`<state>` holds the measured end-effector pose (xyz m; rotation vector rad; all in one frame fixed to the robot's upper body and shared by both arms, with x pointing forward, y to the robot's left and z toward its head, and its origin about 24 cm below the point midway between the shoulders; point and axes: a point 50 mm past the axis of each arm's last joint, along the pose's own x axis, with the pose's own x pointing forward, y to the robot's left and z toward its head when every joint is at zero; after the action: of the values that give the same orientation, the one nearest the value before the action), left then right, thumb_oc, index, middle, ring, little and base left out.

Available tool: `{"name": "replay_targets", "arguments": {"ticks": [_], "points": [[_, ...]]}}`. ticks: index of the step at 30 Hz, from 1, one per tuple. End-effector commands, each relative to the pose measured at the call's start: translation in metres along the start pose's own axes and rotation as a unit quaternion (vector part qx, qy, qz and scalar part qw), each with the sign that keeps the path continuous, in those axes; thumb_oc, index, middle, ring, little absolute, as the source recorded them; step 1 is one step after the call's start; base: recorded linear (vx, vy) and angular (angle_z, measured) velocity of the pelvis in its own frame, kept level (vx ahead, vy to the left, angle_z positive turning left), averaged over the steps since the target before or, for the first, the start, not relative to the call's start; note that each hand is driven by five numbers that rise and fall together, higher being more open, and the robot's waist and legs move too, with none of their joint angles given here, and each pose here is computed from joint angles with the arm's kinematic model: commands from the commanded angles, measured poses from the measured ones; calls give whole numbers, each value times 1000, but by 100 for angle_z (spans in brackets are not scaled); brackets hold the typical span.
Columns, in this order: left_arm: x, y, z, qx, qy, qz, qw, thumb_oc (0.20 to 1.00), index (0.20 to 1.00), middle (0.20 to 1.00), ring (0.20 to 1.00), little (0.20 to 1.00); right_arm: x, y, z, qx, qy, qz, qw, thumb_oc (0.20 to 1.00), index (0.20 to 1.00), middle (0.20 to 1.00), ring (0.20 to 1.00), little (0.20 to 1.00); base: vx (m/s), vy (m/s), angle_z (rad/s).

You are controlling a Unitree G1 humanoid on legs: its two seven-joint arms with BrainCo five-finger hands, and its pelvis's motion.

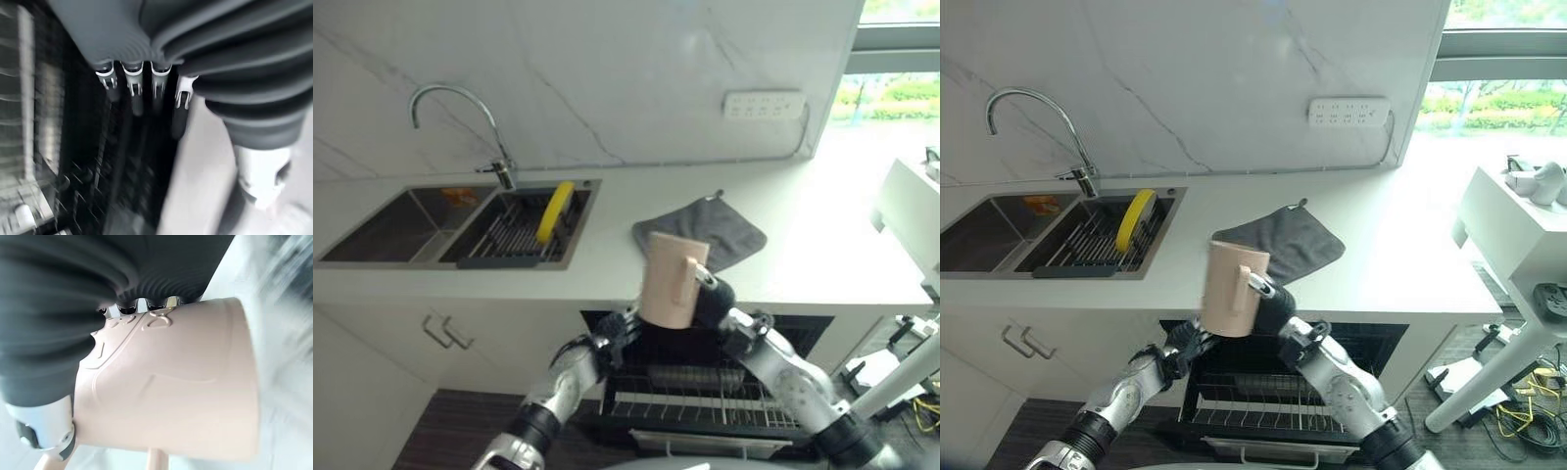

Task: Place the dishes in the dishwasher.

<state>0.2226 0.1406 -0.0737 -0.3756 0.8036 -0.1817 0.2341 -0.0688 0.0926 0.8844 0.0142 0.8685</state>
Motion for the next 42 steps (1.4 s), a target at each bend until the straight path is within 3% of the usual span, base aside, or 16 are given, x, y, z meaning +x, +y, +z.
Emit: {"name": "replay_targets", "arguments": {"ticks": [1,15,22,29,32,34,42], "points": [[6,-2,40,37,-51,0,998,1000,1000,1000,1000,1000,16,22,41,-18,-113,71,991,200,200,200,200,200,-22,-17,7],[0,0,45,55,-57,-23,997,1000,1000,1000,1000,1000,7,15,54,-27,-151,58,986,200,200,200,200,200,-20,-7,1],[-8,-13,44,169,-45,-143,974,1000,1000,1000,1000,1000,-2,11,69,-50,-182,48,981,200,200,200,200,200,-24,5,2],[-23,1,38,313,-6,-178,933,1000,1000,1000,1000,1000,-23,-1,91,-87,-215,18,973,200,200,200,200,200,-46,23,-4],[-33,15,37,421,17,-174,890,1000,1000,1000,1000,1000,-37,-6,102,-102,-221,0,970,200,200,200,200,200,-64,24,-10],[-35,17,38,435,19,-175,883,1000,1000,1000,1000,1000,-40,-7,103,-103,-221,-4,970,200,200,200,200,200,-33,15,-4],[-50,29,40,573,63,-180,797,1000,1000,1000,1000,1000,-68,-25,102,-99,-165,-40,981,200,200,200,200,200,-31,12,-12]]}}
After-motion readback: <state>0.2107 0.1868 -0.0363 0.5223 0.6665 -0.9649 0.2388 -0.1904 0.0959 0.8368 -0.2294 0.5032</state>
